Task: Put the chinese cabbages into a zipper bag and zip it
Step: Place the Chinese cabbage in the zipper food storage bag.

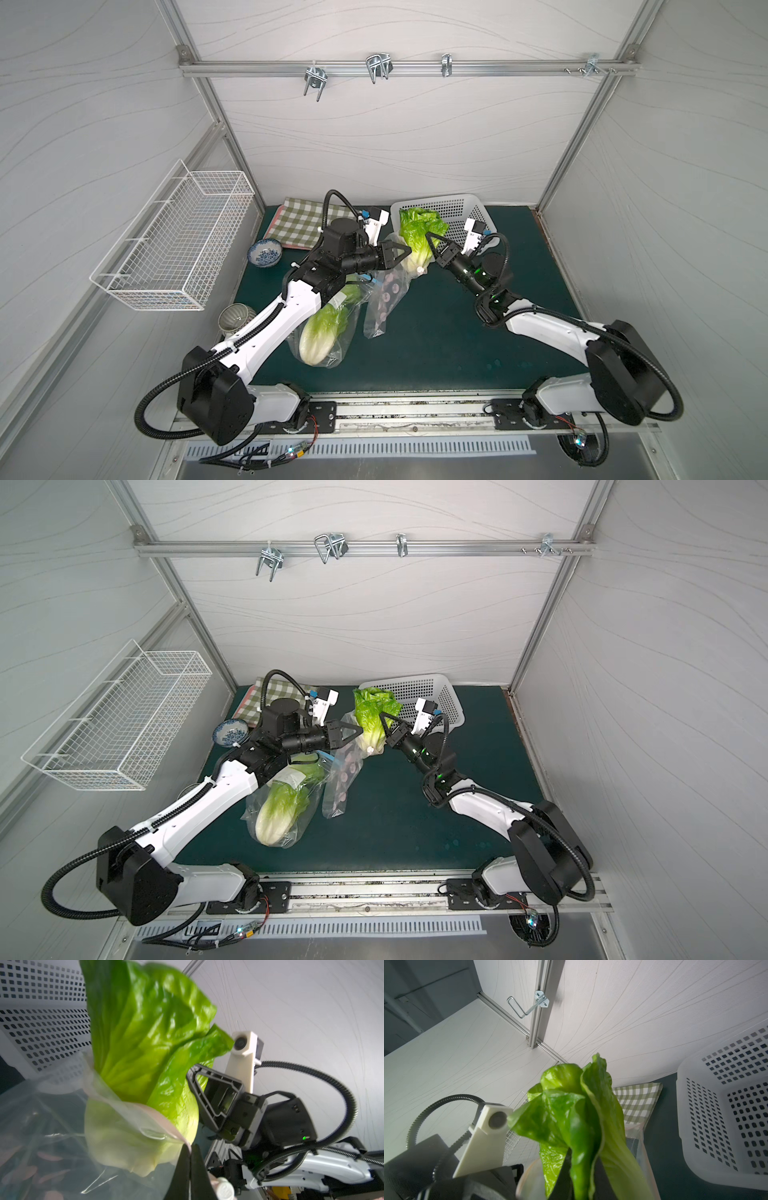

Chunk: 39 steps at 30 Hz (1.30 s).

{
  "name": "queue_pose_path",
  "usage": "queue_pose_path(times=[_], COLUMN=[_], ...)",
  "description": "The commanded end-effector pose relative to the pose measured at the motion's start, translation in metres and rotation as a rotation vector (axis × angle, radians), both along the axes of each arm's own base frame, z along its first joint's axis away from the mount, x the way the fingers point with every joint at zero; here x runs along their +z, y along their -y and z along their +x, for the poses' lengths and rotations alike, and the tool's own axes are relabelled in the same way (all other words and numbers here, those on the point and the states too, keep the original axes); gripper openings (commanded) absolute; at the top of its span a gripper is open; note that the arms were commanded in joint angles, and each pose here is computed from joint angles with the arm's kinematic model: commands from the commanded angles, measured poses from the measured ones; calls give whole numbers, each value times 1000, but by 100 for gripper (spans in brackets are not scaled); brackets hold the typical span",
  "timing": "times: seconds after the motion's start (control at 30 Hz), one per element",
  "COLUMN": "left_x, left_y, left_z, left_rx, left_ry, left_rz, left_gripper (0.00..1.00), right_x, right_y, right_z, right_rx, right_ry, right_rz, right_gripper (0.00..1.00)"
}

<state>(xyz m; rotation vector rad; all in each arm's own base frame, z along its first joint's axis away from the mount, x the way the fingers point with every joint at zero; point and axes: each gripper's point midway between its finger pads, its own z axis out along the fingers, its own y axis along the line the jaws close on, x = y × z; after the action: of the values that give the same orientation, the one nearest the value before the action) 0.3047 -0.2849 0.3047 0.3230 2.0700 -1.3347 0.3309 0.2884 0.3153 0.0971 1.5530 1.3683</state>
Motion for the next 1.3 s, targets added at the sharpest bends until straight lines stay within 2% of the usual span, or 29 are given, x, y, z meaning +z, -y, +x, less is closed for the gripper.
queue_pose_path(times=[0.0,0.1,0.2,0.4,0.5,0.6,0.83,1.27], left_x=[9,11,17,29,36,40,23,11], left_y=[10,12,11,-5,-2,-2,-13,-20], left_z=[-28,-34,-29,-14,-15,-18,-37,-47], left_rx=[-158,-184,-160,-93,-121,-137,-166,-180], left_ry=[125,148,165,183,215,263,362,397], left_rz=[8,-9,-23,-60,-65,-63,1,50], left_gripper=[1,2,2,2,2,2,1,0], right_x=[13,27,26,27,14,-4,-36,-36], right_y=[2,-3,-19,-44,-62,-74,-54,-25], right_z=[-7,-26,-42,-67,-74,-82,-75,-74], right_rx=[-69,-127,-116,-16,101,196,251,404], right_ry=[13,217,312,438,418,374,209,-5], right_rz=[-12,36,87,-40,-122,-195,-265,-408], right_gripper=[0,4,5,8,21,28,38,48])
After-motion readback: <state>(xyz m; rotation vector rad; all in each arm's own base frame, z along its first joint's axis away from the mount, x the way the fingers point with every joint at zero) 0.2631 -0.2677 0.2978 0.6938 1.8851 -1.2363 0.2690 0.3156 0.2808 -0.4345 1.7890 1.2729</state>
